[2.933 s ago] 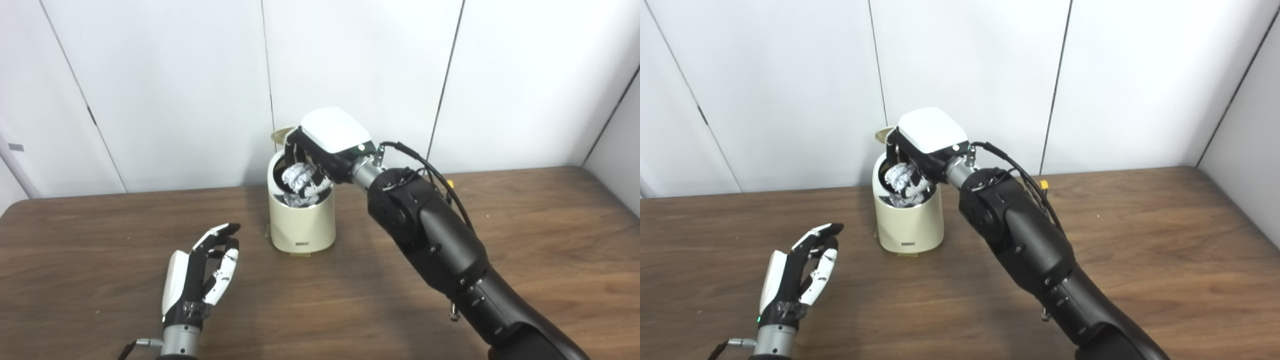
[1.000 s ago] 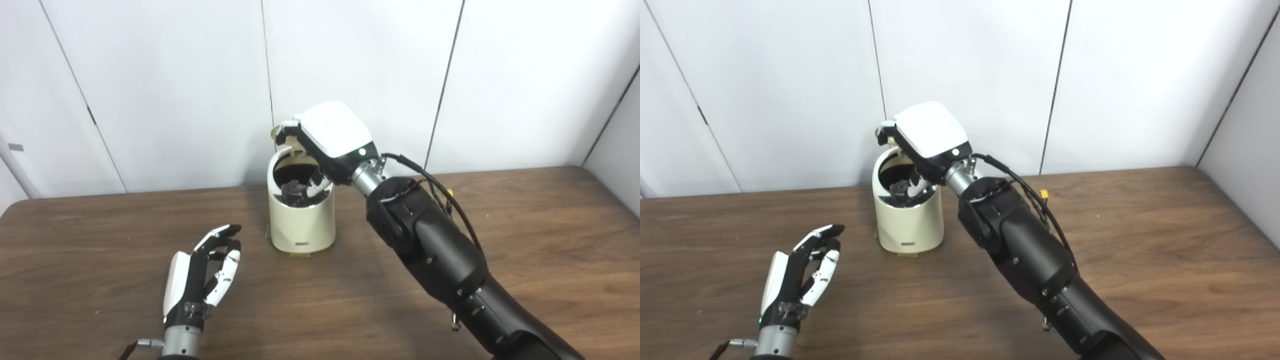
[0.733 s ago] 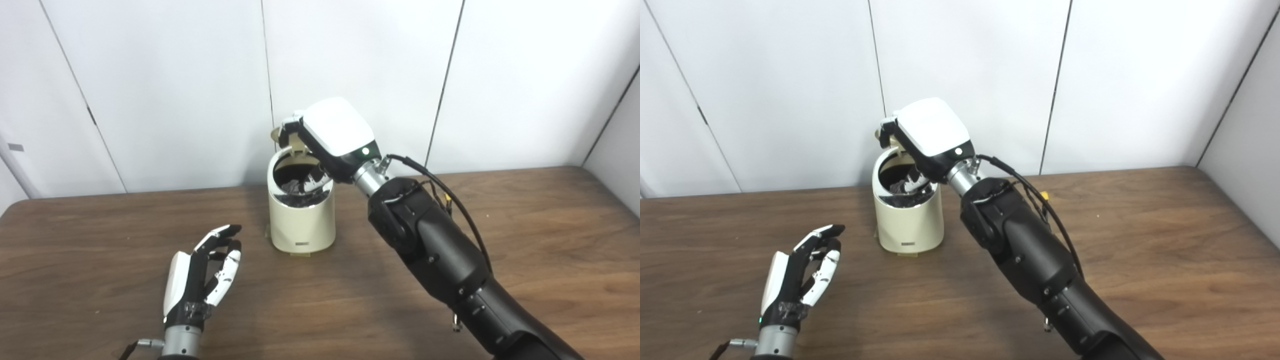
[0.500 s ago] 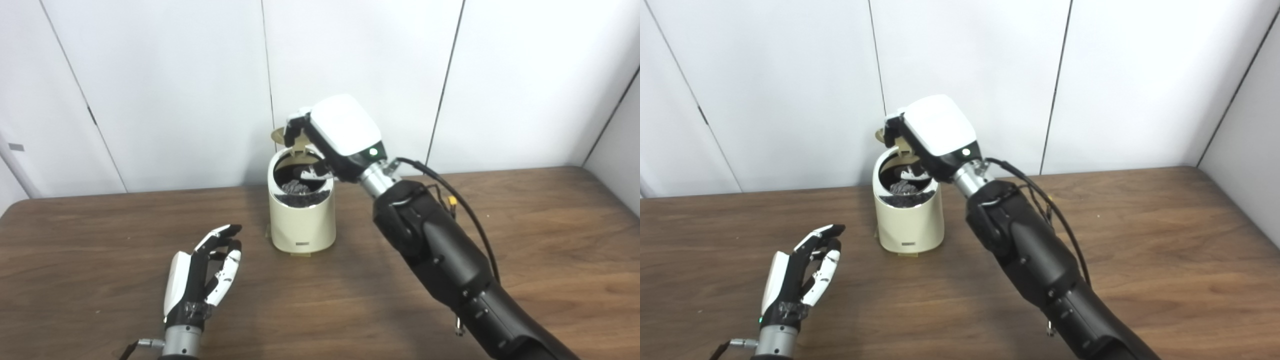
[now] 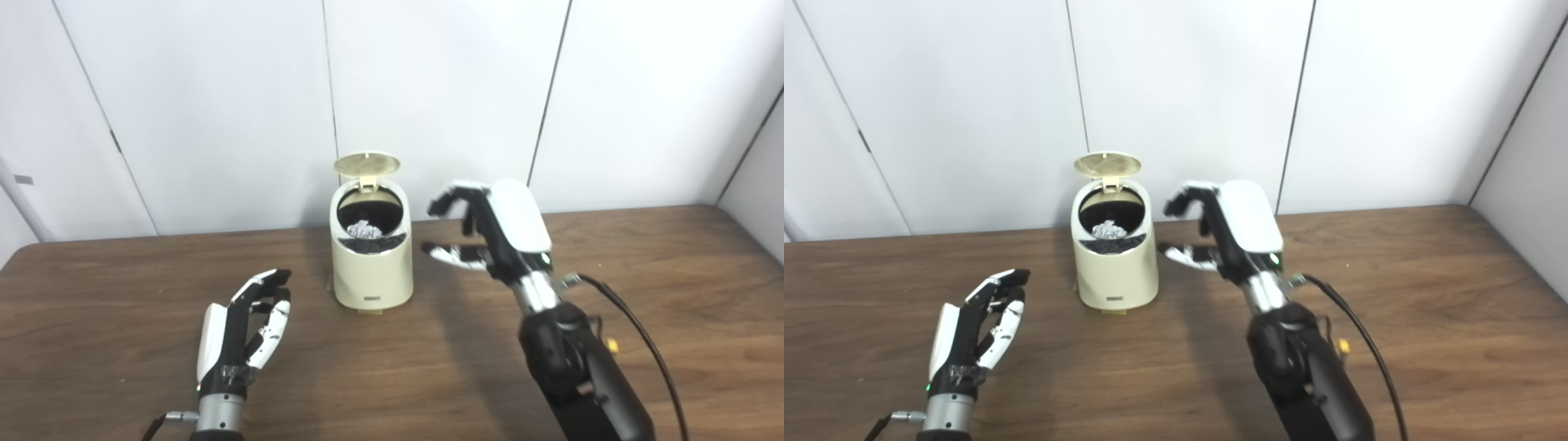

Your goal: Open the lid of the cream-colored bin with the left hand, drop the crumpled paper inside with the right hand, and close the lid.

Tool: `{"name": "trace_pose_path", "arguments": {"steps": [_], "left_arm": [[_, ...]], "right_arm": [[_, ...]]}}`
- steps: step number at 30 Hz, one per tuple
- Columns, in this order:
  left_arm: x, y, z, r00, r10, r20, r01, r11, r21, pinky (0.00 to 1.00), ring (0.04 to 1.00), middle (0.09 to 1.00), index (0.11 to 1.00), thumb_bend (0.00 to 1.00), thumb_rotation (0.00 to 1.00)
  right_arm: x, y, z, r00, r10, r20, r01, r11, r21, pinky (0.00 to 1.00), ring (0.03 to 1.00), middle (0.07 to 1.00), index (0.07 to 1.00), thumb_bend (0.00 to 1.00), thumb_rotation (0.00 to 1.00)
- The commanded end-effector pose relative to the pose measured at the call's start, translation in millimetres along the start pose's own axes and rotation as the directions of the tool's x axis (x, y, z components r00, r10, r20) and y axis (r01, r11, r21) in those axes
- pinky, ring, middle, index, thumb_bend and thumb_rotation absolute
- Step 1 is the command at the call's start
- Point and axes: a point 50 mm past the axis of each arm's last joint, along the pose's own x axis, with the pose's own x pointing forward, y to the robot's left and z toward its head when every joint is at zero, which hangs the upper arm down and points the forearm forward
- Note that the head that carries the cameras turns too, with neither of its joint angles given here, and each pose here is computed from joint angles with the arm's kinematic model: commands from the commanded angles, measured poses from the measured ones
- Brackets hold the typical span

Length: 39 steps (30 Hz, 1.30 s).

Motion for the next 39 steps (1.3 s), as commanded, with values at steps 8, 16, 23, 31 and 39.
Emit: {"name": "trace_pose_path", "arguments": {"steps": [8, 16, 23, 31, 39], "left_arm": [[16.3, 22.9, 15.9, 0.995, 0.041, 0.090, -0.046, 0.998, 0.047, 0.64, 0.735, 0.757, 0.773, 0.35, 0.80], [70.6, 75.1, 57.4, 0.969, 0.047, 0.242, -0.085, 0.985, 0.150, 0.62, 0.719, 0.739, 0.753, 0.40, 0.83], [121.5, 113.0, 125.7, 0.962, -0.047, 0.269, -0.045, 0.944, 0.326, 0.66, 0.748, 0.757, 0.765, 0.70, 1.00], [157.3, 121.0, 186.5, 0.954, -0.183, 0.236, 0.046, 0.870, 0.492, 0.75, 0.853, 0.875, 0.854, 0.82, 1.00], [185.2, 107.6, 222.5, 0.942, -0.225, 0.248, 0.045, 0.818, 0.573, 0.70, 0.852, 0.903, 0.886, 0.87, 0.98]], "right_arm": [[-34.5, 14.4, -15.6, 0.999, 0.019, -0.027, -0.017, 0.997, 0.079, 0.41, 0.528, 0.662, 0.703, 0.31, 0.51], [-71.5, 44.8, -28.7, 0.991, 0.072, -0.109, -0.061, 0.993, 0.101, 0.42, 0.552, 0.653, 0.698, 0.32, 0.39], [-79.5, 58.1, -33.2, 0.985, 0.102, -0.136, -0.085, 0.988, 0.126, 0.47, 0.599, 0.670, 0.698, 0.33, 0.41], [-85.2, 65.2, -34.7, 0.978, 0.140, -0.154, -0.123, 0.986, 0.110, 0.47, 0.600, 0.683, 0.715, 0.35, 0.50], [-83.6, 67.0, -32.1, 0.969, 0.169, -0.181, -0.151, 0.983, 0.108, 0.50, 0.626, 0.706, 0.731, 0.36, 0.47]]}}
